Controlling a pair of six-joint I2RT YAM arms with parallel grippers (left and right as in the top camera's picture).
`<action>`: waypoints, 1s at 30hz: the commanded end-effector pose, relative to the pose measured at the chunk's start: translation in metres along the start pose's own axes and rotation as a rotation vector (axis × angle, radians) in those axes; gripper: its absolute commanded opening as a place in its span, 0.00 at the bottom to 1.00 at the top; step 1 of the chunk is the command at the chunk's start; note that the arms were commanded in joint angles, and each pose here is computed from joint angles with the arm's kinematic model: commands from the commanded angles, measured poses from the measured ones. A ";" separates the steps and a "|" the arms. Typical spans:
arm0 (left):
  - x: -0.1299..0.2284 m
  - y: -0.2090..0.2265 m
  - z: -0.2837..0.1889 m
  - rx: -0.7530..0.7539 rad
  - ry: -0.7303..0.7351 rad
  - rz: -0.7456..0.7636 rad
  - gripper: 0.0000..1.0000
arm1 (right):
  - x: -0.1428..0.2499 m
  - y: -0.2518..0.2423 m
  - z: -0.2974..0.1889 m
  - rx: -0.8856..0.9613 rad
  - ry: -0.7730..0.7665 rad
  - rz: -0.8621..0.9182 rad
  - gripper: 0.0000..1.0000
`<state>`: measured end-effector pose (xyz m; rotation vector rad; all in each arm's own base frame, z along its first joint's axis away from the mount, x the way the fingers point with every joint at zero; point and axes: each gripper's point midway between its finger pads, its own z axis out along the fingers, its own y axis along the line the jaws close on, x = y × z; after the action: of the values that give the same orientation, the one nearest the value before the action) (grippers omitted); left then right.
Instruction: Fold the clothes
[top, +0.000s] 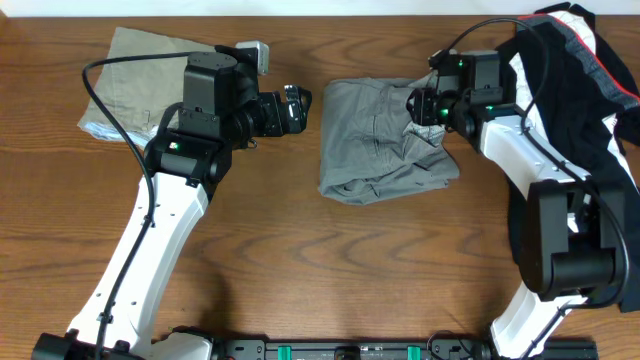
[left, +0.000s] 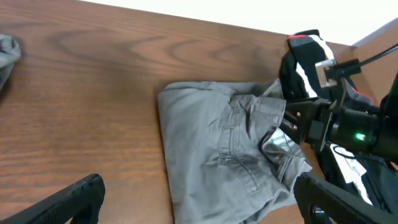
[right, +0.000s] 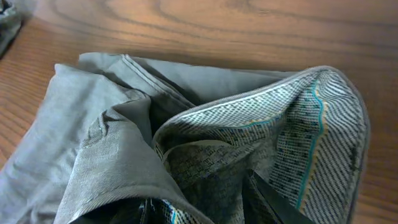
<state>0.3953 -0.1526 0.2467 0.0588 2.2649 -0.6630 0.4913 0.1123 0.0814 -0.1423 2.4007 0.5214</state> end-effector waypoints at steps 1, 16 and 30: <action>-0.002 -0.001 0.000 0.002 -0.002 0.026 0.98 | -0.003 0.007 0.002 -0.008 -0.015 -0.039 0.41; -0.004 -0.001 0.001 0.004 -0.010 0.065 0.98 | -0.040 -0.070 -0.023 0.297 -0.170 0.033 0.01; -0.002 0.000 0.001 0.001 -0.002 0.094 0.98 | -0.015 -0.077 -0.045 0.212 -0.056 0.162 0.99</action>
<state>0.3959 -0.1527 0.2474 0.1225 2.2509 -0.6337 0.4968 0.0225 0.0656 0.1388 2.4572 0.2586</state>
